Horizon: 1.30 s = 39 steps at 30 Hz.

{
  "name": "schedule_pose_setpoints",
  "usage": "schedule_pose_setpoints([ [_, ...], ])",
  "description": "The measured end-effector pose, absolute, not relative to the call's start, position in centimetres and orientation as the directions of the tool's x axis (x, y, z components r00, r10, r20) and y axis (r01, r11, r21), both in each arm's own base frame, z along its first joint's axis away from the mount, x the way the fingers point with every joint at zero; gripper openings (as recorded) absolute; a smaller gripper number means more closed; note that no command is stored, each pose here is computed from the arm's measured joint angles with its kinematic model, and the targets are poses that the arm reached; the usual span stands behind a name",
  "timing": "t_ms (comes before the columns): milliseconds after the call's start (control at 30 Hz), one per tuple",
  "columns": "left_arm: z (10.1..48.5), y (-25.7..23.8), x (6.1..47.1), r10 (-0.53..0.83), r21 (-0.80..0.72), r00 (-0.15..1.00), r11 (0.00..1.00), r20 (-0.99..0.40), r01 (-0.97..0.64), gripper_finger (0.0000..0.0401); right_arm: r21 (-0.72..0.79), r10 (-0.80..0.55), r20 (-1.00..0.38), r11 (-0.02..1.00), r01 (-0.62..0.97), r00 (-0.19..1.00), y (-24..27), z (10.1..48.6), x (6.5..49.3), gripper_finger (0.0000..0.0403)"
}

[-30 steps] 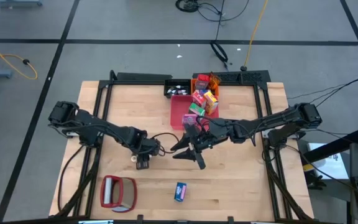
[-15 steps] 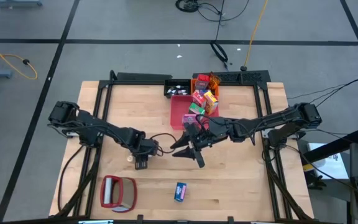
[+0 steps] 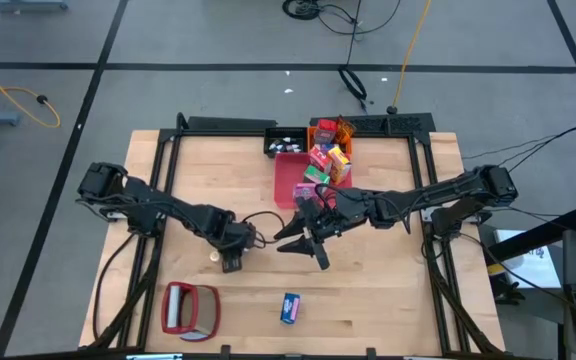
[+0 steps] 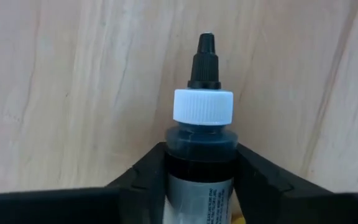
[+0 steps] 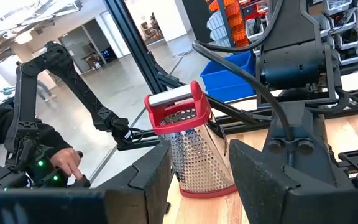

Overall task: Pick & Place Kitchen Items
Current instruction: Put the large black food coloring bottle into the black bin

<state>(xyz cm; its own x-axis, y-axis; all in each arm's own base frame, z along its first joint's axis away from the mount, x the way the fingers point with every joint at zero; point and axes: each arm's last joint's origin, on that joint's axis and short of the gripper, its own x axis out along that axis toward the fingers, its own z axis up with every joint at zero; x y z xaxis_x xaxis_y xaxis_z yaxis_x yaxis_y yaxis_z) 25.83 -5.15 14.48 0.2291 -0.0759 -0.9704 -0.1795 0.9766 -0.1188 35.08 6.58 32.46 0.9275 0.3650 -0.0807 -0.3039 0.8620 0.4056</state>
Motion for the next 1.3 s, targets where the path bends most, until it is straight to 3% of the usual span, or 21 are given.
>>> schedule_pose_setpoints([
  [200,14.5,-4.5,26.0,-0.074,-0.138,0.234,0.952,-0.969,-0.274,0.0085,0.406,0.365,-0.081,0.862,-0.304,0.928,6.6,32.5,35.1,0.0155],
  [633,15.5,-2.5,26.1,-0.098,-0.196,0.263,0.905,-0.96,-0.377,0.009,0.406,0.365,-0.081,0.862,-0.304,0.928,6.6,32.5,35.1,0.0155],
  [867,18.7,-1.3,26.7,-0.048,-0.204,0.378,0.9,-0.925,-0.386,0.0091,0.407,0.365,-0.087,0.862,-0.302,0.927,6.6,32.4,35.1,0.0155],
  [1300,25.5,2.2,23.6,0.151,-0.24,0.632,0.839,-0.76,-0.489,0.0092,0.407,0.365,-0.085,0.862,-0.302,0.927,6.6,32.5,35.1,0.0155],
])
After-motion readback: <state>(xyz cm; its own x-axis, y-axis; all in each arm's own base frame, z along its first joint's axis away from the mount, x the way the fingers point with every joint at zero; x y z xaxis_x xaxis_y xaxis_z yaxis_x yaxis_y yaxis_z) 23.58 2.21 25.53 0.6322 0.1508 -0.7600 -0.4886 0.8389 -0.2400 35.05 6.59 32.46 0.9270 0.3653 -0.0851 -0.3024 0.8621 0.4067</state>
